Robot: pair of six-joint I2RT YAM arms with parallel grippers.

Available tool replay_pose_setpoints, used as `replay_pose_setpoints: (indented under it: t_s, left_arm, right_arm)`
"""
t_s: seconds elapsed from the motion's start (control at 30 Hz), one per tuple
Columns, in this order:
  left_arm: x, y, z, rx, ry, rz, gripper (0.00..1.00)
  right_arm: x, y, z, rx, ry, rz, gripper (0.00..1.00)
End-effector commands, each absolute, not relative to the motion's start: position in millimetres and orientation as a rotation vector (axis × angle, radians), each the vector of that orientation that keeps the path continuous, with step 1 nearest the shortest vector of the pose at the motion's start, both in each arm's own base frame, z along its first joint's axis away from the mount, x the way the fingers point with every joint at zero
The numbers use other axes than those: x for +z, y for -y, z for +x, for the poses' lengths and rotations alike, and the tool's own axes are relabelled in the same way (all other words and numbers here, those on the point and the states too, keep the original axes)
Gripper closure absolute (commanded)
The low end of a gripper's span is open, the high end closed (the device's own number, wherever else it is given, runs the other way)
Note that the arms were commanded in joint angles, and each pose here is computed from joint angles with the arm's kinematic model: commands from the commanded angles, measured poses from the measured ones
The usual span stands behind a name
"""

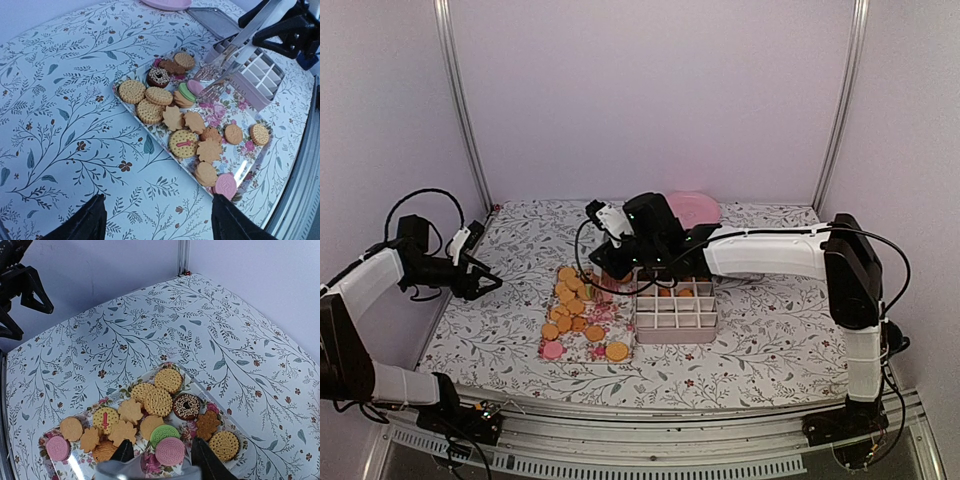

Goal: Pack the cookies
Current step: Pick up the fake cookies from the plate.

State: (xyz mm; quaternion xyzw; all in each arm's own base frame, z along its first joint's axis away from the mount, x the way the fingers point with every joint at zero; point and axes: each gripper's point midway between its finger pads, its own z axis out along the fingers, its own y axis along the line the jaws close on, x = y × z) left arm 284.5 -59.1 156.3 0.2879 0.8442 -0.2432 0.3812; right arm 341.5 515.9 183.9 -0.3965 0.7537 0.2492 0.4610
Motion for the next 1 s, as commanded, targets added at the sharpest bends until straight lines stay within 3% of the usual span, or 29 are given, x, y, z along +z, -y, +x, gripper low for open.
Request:
replay_pose_setpoints:
  t_s: [0.0,0.1,0.3,0.47,0.97]
  left_arm:
    - [168.2,57.8,286.6,-0.612,-2.122,0.743,0.27]
    - [168.4,57.8,286.5,-0.608,-2.121,0.745,0.27]
    - [170.5,58.1,286.9,-0.609,-2.115,0.746,0.27]
    - [172.5,57.6,288.0,-0.604,-2.111,0.748,0.27]
    - [174.5,58.0,288.8,-0.610,-2.110,0.745,0.28]
  right_arm:
    - [193.9,-522.9,349.6,0.615,-1.812,-0.953,0.60]
    - [191.4,-522.6,348.3,0.618,-1.815,-0.960,0.65]
    - [199.3,-517.1,344.9,0.622,-1.812,-0.947,0.86]
    - [222.0,-509.4,342.3,0.626,-1.782,-0.923,0.95]
    - [240.6,-492.7,362.6,0.545,-1.749,-0.868,1.00]
